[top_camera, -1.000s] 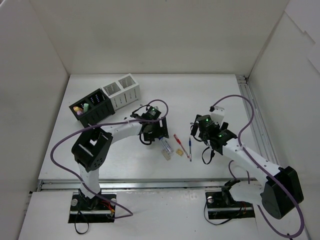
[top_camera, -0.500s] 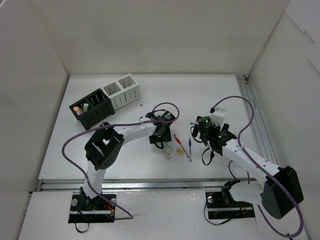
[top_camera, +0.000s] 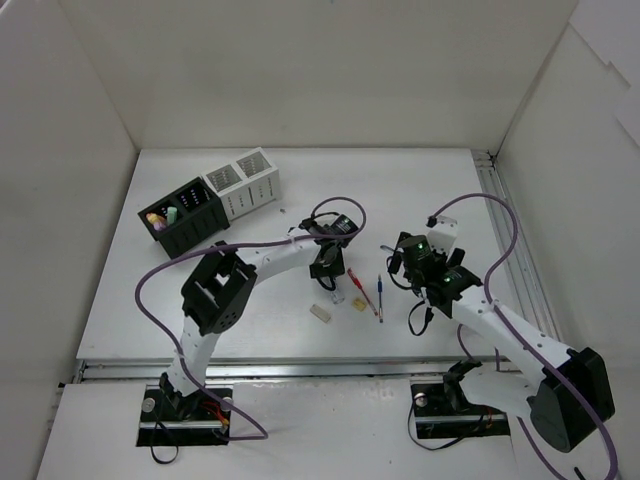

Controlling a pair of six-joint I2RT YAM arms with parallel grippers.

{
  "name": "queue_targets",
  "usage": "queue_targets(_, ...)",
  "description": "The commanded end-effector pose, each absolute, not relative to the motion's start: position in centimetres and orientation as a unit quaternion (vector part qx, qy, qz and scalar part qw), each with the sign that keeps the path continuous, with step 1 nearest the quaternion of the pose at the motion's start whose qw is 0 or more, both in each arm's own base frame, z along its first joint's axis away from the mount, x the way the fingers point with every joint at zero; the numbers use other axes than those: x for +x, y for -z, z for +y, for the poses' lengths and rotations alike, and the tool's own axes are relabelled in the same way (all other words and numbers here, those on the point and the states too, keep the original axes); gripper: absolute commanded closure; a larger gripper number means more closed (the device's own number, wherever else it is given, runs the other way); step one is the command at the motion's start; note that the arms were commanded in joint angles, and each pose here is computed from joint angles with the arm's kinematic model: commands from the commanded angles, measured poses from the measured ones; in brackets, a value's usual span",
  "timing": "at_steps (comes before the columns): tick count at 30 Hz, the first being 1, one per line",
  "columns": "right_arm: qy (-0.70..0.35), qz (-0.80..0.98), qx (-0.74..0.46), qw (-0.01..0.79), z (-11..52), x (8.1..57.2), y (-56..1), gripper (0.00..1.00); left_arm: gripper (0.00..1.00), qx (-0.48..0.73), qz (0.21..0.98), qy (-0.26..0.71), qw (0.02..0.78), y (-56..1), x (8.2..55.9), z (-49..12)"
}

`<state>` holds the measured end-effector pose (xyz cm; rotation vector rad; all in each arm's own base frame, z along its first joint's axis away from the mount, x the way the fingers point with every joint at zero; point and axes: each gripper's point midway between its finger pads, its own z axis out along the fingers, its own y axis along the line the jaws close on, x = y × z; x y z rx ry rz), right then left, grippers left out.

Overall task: Sort the stationery into containers
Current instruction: Pick up the stationery from the center of the board.

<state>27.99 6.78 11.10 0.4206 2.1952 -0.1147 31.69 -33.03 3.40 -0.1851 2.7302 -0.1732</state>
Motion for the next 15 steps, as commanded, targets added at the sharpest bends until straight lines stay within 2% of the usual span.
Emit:
queue_targets(1, 0.057, 0.87, 0.182, 0.455, 5.9, 28.0, -11.9, 0.02, 1.0, -0.065, 0.958, 0.084, 0.268, -9.1, 35.2, -33.1)
queue_targets(4, 0.056, 0.87, 0.176, 0.458, 5.9, 28.0, -12.2, 0.02, 1.0, -0.058, 0.927, 0.121, 0.349, -16.1, 38.4, -31.5)
queue_targets(7, 0.06, 0.868, 0.176, 0.461, 5.8, 28.0, -12.4, 0.02, 1.0, -0.041, 0.882, 0.111, 0.456, -23.3, 41.0, -27.4)
queue_targets(10, 0.069, 0.868, 0.172, 0.462, 5.6, 28.1, -12.3, 0.02, 1.0, -0.047, 0.814, 0.05, 0.576, -29.4, 43.1, -20.8)
queue_targets(12, 0.074, 0.869, 0.165, 0.461, 5.7, 28.1, -12.3, 0.02, 1.0, -0.066, 0.763, 0.043, 0.642, -33.2, 44.1, -18.1)
queue_targets(15, 0.085, 0.866, 0.163, 0.465, 5.5, 28.3, -12.5, 0.02, 1.0, -0.099, 0.722, -0.01, 0.685, -36.0, 45.0, -11.5)
